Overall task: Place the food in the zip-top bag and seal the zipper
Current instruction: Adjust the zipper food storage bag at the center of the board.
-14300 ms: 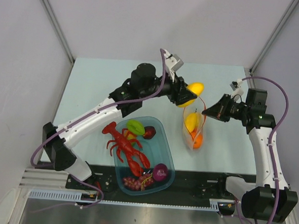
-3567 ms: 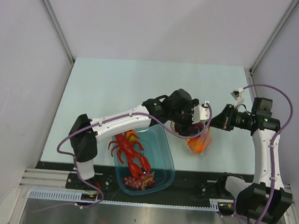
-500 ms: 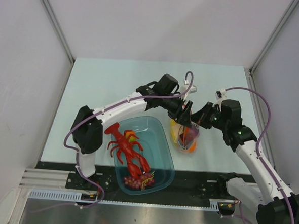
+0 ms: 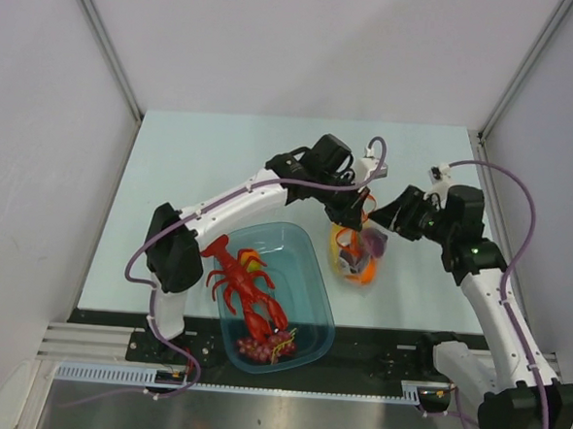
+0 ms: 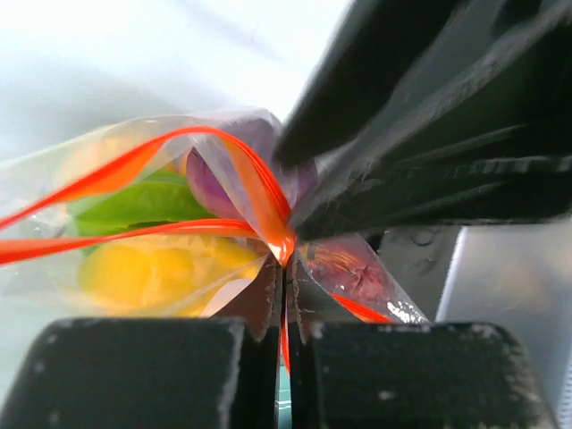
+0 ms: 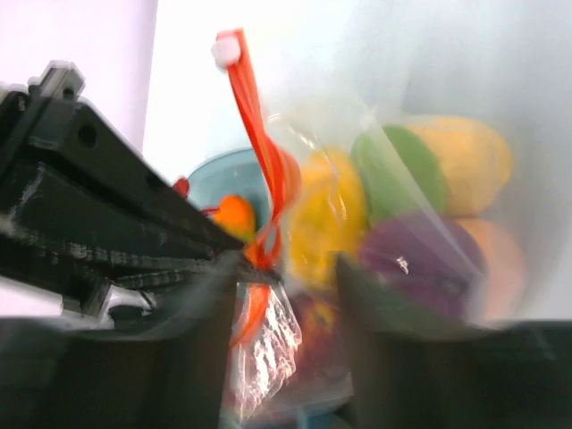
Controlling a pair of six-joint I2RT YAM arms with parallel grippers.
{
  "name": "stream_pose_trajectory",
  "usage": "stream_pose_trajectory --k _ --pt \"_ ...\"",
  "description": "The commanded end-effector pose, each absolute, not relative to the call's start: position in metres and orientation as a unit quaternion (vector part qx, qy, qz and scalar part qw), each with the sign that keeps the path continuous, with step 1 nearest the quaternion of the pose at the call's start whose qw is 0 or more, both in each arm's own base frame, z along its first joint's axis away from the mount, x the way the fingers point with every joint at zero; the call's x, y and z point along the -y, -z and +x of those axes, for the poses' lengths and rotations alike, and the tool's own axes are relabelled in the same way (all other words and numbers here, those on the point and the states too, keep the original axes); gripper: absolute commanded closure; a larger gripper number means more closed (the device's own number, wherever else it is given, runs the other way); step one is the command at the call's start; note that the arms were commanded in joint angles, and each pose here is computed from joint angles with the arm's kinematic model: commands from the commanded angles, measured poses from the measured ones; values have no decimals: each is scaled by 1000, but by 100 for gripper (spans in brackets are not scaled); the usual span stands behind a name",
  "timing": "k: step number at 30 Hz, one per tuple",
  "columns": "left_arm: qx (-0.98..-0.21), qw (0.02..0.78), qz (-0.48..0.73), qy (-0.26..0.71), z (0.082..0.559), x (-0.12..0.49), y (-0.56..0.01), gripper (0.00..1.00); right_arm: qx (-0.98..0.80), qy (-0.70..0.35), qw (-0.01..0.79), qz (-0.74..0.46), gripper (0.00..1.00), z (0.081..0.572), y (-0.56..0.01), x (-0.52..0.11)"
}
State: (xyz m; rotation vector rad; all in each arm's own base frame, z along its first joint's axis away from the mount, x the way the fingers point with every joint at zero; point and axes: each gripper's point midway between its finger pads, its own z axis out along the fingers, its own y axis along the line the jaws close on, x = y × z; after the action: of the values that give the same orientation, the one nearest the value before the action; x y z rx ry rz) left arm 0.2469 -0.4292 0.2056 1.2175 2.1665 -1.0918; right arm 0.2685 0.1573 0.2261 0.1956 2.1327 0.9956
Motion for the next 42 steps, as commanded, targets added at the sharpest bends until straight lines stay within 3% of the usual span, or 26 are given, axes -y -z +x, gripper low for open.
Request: stream_pose_trajectory --k 1,3,6,9,14,19,23,29,37,42 --pt "-685 291 542 390 255 434 -253 100 -793 -415 444 -45 36 256 -289 -136" --pt "-621 296 608 396 244 434 -263 100 -774 -417 469 -89 16 246 -308 -124" --pt "-545 287 696 367 235 429 -263 100 -765 -394 495 -118 3 237 -316 -98" --pt "-469 253 774 341 217 416 -252 100 -771 -392 487 -125 1 227 -310 -84" --pt "-337 210 868 300 194 384 -225 100 -766 -332 504 -221 5 217 -294 -72" --pt "-245 249 896 274 189 377 -228 100 -730 -309 518 -321 14 196 -285 -83" --pt "-218 277 896 271 185 379 -228 100 -699 -292 515 -401 26 172 -273 -95" --pt "-156 319 905 233 184 378 -226 100 -686 -261 537 -417 28 176 -257 -97" --pt "-151 320 905 237 185 390 -229 100 -655 -294 528 -453 27 172 -271 -122" --pt "-152 330 902 234 187 394 -232 100 -658 -291 509 -472 42 176 -262 -132"
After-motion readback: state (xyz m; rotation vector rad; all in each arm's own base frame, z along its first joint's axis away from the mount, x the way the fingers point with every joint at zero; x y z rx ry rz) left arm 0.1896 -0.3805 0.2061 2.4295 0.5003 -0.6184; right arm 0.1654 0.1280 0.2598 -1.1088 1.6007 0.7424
